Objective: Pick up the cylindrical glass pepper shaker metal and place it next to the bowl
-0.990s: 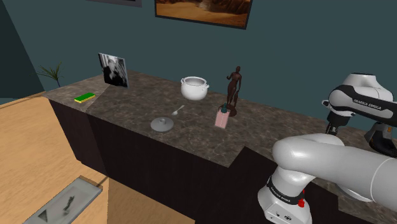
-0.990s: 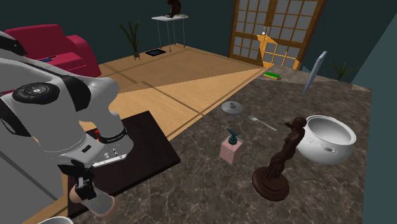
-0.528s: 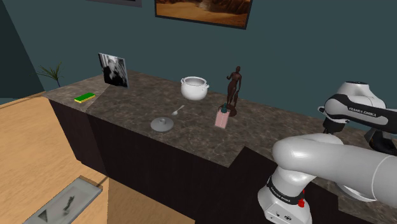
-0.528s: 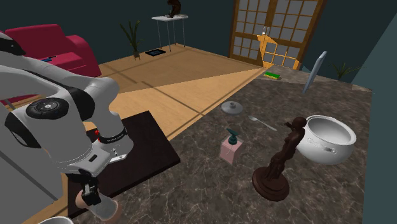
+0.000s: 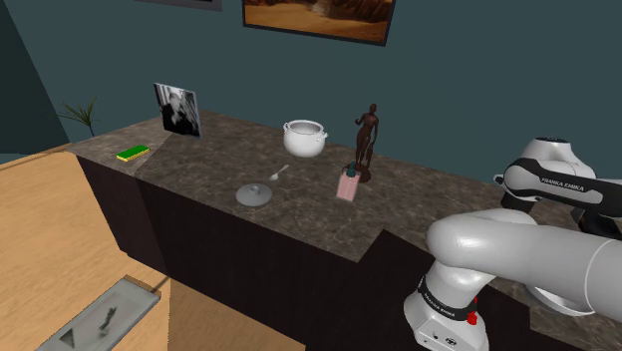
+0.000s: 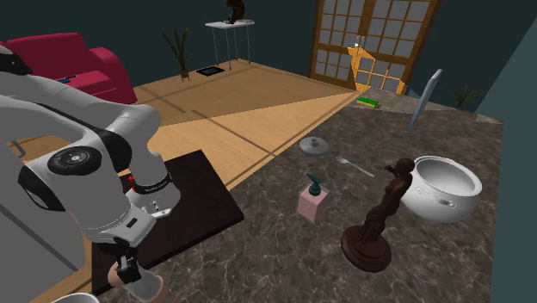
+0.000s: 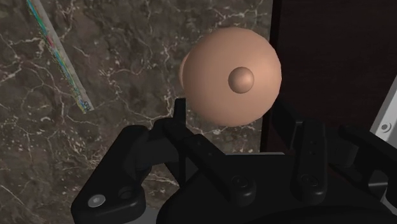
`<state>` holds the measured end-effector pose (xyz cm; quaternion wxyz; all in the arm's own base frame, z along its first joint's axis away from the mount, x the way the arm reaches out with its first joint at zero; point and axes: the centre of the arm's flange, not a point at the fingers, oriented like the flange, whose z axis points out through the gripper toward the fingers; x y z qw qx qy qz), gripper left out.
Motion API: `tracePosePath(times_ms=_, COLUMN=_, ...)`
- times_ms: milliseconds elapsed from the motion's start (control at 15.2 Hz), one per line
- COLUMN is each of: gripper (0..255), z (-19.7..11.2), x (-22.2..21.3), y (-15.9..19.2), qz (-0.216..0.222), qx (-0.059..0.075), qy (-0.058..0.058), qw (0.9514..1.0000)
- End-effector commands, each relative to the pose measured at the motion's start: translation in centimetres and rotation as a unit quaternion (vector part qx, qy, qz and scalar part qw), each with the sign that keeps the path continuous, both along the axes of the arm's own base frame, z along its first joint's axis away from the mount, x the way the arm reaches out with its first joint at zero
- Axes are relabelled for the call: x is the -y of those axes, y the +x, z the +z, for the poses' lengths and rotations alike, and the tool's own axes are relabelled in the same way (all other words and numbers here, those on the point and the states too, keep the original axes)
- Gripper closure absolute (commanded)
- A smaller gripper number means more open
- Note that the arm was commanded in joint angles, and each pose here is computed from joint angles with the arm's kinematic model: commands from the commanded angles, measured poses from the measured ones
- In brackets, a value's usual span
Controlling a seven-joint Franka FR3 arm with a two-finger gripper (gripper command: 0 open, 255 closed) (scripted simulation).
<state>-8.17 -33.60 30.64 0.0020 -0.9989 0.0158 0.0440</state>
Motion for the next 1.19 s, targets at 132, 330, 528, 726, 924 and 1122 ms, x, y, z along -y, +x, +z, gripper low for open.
tracePosePath(times_ms=132, gripper=255, z=0.0, x=0.0, y=0.0, qz=0.0, qx=0.0, qy=0.0, qw=1.0)
tracePosePath(times_ms=330, gripper=0, z=0.0, x=0.0, y=0.0, qz=0.0, qx=0.0, qy=0.0, qw=1.0)
tracePosePath(times_ms=528, gripper=0, z=0.0, x=0.0, y=0.0, qz=0.0, qx=0.0, qy=0.0, qw=1.0)
tracePosePath(times_ms=726, gripper=0, z=2.6, x=0.0, y=0.2, qz=0.0, qx=0.0, qy=0.0, qw=1.0)
tracePosePath(times_ms=924, gripper=0, z=4.9, x=0.0, y=0.5, qz=0.0, qx=0.0, qy=0.0, qw=1.0)
tracePosePath(times_ms=1122, gripper=0, z=4.9, x=0.0, y=0.5, qz=0.0, qx=0.0, qy=0.0, qw=1.0)
